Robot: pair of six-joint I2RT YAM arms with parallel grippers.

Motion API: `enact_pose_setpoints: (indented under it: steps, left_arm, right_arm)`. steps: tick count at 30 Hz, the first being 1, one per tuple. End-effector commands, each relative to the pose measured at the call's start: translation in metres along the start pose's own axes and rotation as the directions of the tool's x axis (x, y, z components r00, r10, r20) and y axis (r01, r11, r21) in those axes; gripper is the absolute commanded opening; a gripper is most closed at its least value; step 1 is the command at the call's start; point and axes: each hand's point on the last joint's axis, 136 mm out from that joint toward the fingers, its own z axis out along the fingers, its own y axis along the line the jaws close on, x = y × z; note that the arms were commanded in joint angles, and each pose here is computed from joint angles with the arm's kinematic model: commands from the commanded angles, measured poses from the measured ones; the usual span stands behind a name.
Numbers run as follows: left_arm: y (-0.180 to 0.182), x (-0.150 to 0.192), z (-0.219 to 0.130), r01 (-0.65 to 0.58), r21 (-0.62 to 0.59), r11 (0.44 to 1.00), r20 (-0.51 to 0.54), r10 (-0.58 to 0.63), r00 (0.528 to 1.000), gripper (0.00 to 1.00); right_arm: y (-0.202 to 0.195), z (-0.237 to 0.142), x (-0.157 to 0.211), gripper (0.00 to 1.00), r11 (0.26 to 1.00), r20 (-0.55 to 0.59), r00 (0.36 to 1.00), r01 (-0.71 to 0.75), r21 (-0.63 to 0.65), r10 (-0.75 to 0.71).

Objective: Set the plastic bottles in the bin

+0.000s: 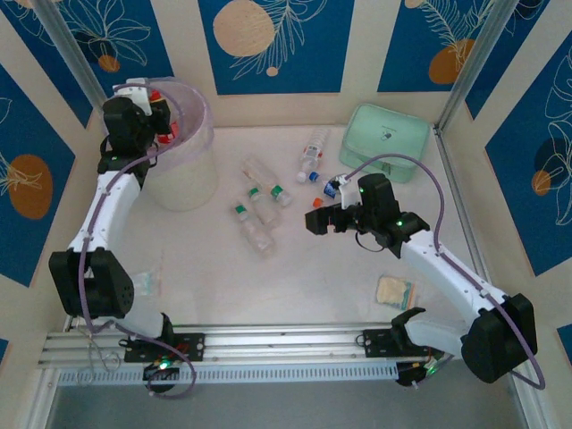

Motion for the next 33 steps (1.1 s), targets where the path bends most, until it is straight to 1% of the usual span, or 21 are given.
enact_pose_setpoints:
  steps: [1, 3, 5, 8, 10, 12, 13, 15, 16, 17, 18, 20, 22, 23, 26, 29, 33]
  left_arm:
    - [0.006, 0.128, 0.010, -0.025, 0.007, 1.000, -0.416, 0.025, 0.909, 0.00]
    - [0.004, 0.132, 0.010, -0.043, 0.025, 0.999, -0.448, 0.049, 0.892, 0.00]
    - [0.005, 0.137, 0.009, -0.087, 0.022, 0.996, -0.479, 0.086, 0.874, 0.00]
    - [0.013, 0.163, 0.009, -0.142, 0.016, 0.990, -0.553, 0.127, 0.823, 0.00]
    - [0.015, 0.183, 0.013, -0.140, 0.019, 0.990, -0.606, 0.123, 0.786, 0.00]
    - [0.012, 0.194, 0.019, -0.111, 0.030, 0.993, -0.637, 0.104, 0.764, 0.00]
    - [0.011, 0.199, 0.022, -0.100, 0.033, 0.994, -0.650, 0.097, 0.754, 0.00]
    - [0.011, 0.200, 0.029, -0.086, 0.031, 0.996, -0.654, 0.086, 0.752, 0.00]
    - [0.009, 0.199, 0.034, -0.078, 0.033, 0.996, -0.648, 0.080, 0.757, 0.10]
    - [0.007, 0.196, 0.037, -0.068, 0.039, 0.997, -0.639, 0.077, 0.765, 0.16]
    - [0.004, 0.190, 0.041, -0.051, 0.048, 0.998, -0.625, 0.070, 0.777, 0.17]
    - [-0.001, 0.179, 0.049, -0.027, 0.061, 0.998, -0.602, 0.058, 0.796, 0.25]
    - [-0.004, 0.169, 0.056, -0.012, 0.068, 0.998, -0.597, 0.050, 0.801, 0.40]
    - [-0.005, 0.166, 0.059, -0.009, 0.070, 0.997, -0.599, 0.049, 0.799, 0.46]
    - [-0.007, 0.161, 0.064, -0.008, 0.074, 0.997, -0.606, 0.052, 0.794, 0.54]
    - [-0.007, 0.150, 0.064, -0.017, 0.074, 0.997, -0.592, 0.058, 0.804, 0.60]
    - [-0.015, 0.114, 0.051, -0.013, 0.098, 0.995, -0.526, 0.063, 0.848, 0.69]
  right_arm:
    - [0.004, -0.002, -0.005, 0.99, 1.000, 0.001, 1.000, -0.008, 0.006, 0.008]
    - [0.004, -0.001, -0.004, 0.99, 1.000, -0.004, 1.000, -0.011, 0.006, 0.011]
    - [0.004, 0.002, -0.002, 0.99, 1.000, -0.011, 1.000, -0.011, 0.005, 0.011]
    - [0.005, 0.005, 0.000, 0.99, 1.000, -0.022, 1.000, -0.006, 0.007, 0.006]
    - [0.005, 0.007, 0.002, 0.99, 1.000, -0.029, 1.000, -0.002, 0.011, 0.002]
    - [0.006, 0.008, 0.003, 0.99, 1.000, -0.034, 0.999, 0.000, 0.011, 0.000]
    - [0.005, 0.009, 0.004, 0.99, 1.000, -0.038, 0.999, 0.000, 0.012, 0.000]
    - [0.005, 0.009, 0.005, 0.99, 1.000, -0.044, 0.999, 0.004, 0.016, -0.003]
    - [0.005, 0.009, 0.006, 0.99, 1.000, -0.046, 0.999, 0.006, 0.018, -0.005]
    - [0.005, 0.008, 0.007, 0.99, 1.000, -0.048, 0.999, 0.006, 0.020, -0.005]
    - [0.004, 0.008, 0.008, 0.99, 1.000, -0.051, 0.999, 0.005, 0.023, -0.003]
    - [0.003, 0.009, 0.010, 0.99, 1.000, -0.055, 0.998, 0.000, 0.029, 0.002]
    - [0.001, 0.010, 0.013, 0.99, 0.999, -0.062, 0.998, -0.008, 0.032, 0.010]
    - [0.001, 0.011, 0.014, 0.99, 0.999, -0.067, 0.998, -0.008, 0.032, 0.010]
    - [0.000, 0.015, 0.015, 0.99, 0.999, -0.075, 0.997, -0.013, 0.035, 0.016]
    - [0.000, 0.018, 0.016, 0.99, 0.999, -0.084, 0.996, -0.013, 0.033, 0.016]
    - [0.000, 0.021, 0.015, 0.99, 1.000, -0.094, 0.995, -0.015, 0.027, 0.017]
